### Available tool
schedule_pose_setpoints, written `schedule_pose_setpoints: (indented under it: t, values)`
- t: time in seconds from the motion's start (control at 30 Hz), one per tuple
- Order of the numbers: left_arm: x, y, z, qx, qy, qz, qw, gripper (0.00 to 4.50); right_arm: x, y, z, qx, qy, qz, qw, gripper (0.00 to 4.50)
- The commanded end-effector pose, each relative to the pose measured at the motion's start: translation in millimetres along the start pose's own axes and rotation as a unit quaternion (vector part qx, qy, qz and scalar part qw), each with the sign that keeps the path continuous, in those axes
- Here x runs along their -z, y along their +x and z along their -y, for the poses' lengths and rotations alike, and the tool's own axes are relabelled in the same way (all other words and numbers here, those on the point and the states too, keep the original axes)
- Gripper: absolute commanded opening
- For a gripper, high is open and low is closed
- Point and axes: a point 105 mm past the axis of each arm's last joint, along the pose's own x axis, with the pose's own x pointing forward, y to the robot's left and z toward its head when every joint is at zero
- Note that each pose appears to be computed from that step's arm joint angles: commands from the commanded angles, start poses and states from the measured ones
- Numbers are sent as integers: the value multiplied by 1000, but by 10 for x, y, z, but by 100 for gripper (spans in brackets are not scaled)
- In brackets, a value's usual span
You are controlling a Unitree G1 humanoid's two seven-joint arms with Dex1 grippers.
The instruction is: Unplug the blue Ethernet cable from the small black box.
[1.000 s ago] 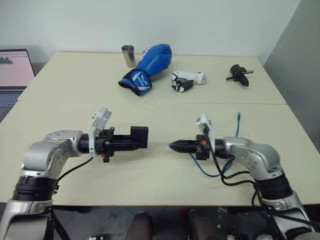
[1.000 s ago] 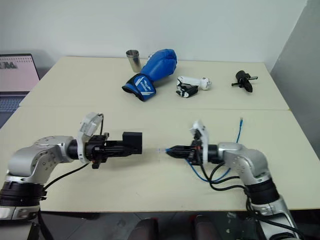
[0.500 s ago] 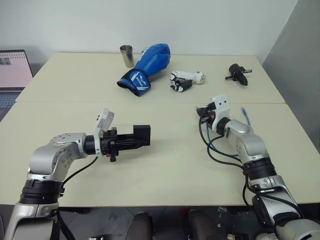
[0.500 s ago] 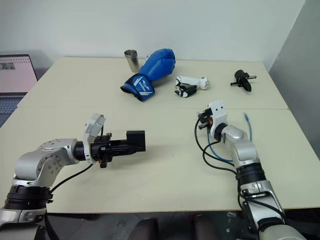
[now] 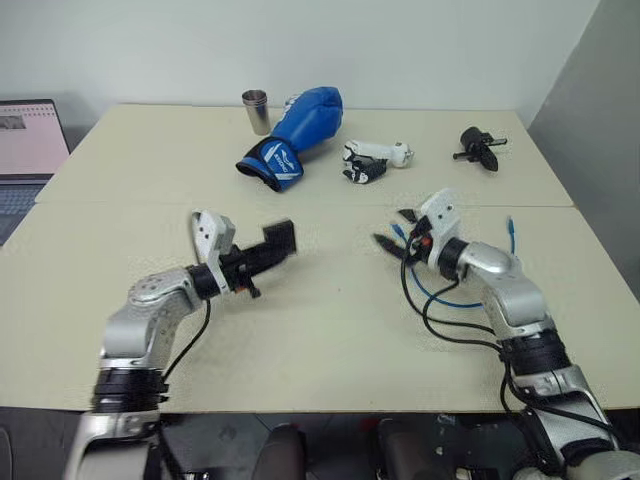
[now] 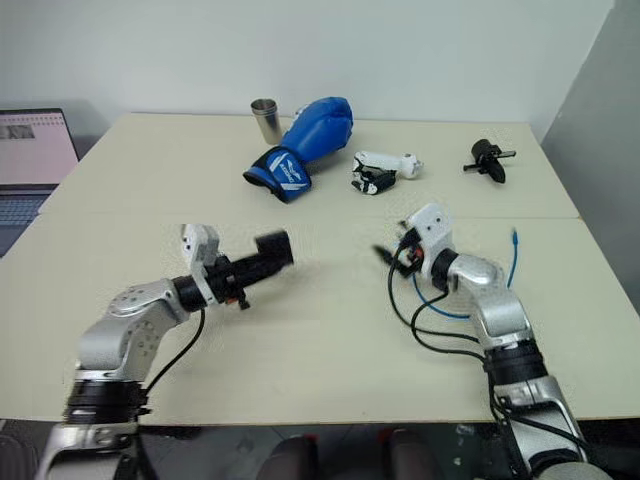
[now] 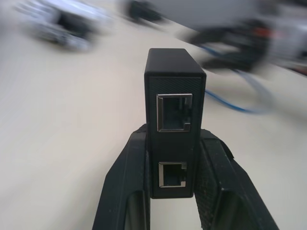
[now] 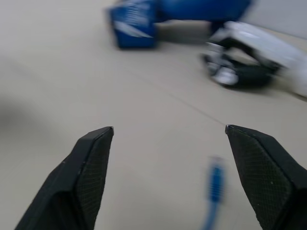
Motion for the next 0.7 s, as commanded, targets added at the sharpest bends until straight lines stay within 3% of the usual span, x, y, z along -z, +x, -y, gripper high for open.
schedule_pose_setpoints:
  t: [0.03, 0.33, 0.53, 0.6, 0.7]
  values:
    - [-46, -123, -468, -166, 53, 38, 984, 79, -267, 30, -357, -86, -21, 21, 996, 414]
    - [420, -273, -620, -252, 52, -4, 966, 79, -252, 165, -572, -134, -34, -4, 990, 414]
    - [550, -340, -647, -250, 31, -19, 968, 79, -239, 220, -533, -126, -38, -15, 991, 414]
    - [585, -376, -664, -252, 28, -24, 967, 150, -232, 225, -528, -125, -40, -16, 991, 414]
    - [620, -405, -668, -252, 21, -28, 967, 207, -225, 228, -535, -127, -41, -18, 991, 414]
